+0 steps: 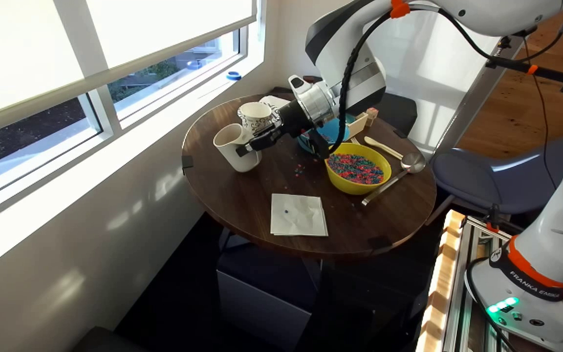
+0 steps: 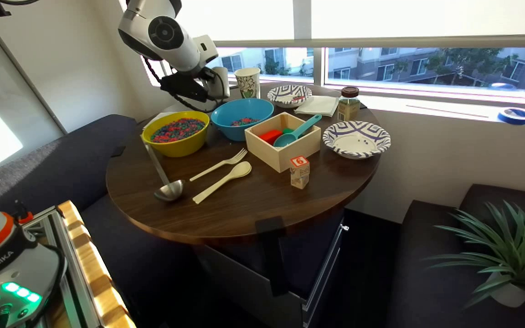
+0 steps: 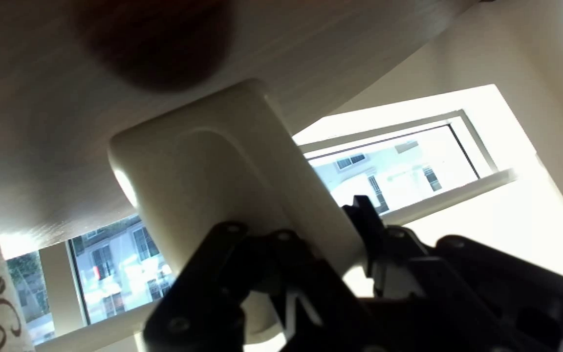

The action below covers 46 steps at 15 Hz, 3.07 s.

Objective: Pour the contents of the mug into the blue bowl

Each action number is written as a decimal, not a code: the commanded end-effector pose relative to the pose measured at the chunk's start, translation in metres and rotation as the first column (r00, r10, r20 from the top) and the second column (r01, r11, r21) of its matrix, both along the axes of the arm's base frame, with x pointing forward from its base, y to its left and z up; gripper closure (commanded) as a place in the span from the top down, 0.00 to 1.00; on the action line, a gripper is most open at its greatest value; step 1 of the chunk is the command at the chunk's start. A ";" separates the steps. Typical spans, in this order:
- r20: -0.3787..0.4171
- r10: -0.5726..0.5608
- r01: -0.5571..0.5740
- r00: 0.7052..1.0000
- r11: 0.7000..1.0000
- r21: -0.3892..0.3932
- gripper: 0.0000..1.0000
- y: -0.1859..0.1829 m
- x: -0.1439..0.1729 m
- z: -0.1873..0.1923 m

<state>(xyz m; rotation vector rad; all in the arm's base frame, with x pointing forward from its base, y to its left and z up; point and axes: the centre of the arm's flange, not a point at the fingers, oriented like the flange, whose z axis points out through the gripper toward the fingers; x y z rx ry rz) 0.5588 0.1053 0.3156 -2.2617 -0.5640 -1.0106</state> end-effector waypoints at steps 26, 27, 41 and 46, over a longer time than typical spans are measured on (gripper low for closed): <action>-0.104 0.062 -0.060 0.993 0.998 0.030 0.88 0.011 -0.016 0.025; -0.102 0.071 -0.070 0.992 0.997 0.012 0.95 0.010 -0.014 0.036; -0.320 -0.172 -0.003 0.932 0.877 -0.480 1.00 -0.074 -0.081 0.185; -0.290 -0.305 0.077 0.907 0.797 -0.599 1.00 -0.125 -0.093 0.211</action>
